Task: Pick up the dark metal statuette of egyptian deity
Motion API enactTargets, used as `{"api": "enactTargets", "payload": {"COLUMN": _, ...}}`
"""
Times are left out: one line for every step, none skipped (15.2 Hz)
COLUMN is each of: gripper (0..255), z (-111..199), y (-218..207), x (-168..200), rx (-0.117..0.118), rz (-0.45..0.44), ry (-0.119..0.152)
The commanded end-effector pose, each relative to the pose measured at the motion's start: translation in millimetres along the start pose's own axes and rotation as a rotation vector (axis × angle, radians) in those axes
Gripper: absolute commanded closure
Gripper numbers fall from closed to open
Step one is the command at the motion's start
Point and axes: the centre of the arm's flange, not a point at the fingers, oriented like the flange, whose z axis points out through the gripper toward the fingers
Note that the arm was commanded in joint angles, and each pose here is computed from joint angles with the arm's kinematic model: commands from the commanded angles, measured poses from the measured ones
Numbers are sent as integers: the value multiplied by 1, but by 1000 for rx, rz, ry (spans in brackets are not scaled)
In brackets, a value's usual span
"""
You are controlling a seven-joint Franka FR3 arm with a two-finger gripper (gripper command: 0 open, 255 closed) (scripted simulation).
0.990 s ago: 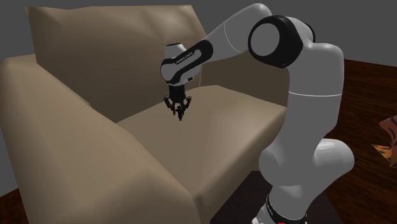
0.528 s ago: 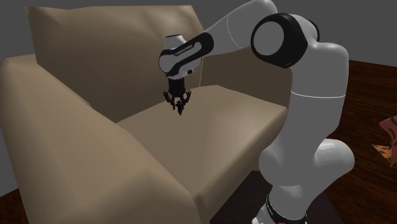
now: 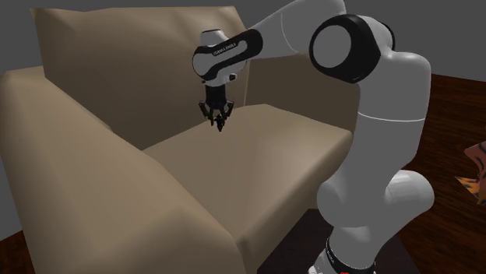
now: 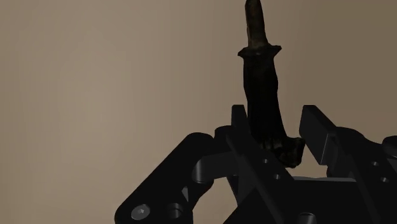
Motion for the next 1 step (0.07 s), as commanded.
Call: {"api": "enactTargets", "payload": {"gripper": 255, "z": -3, "y": 0, "x": -1, "rx": 0, "rz": 0, "ry": 0}}
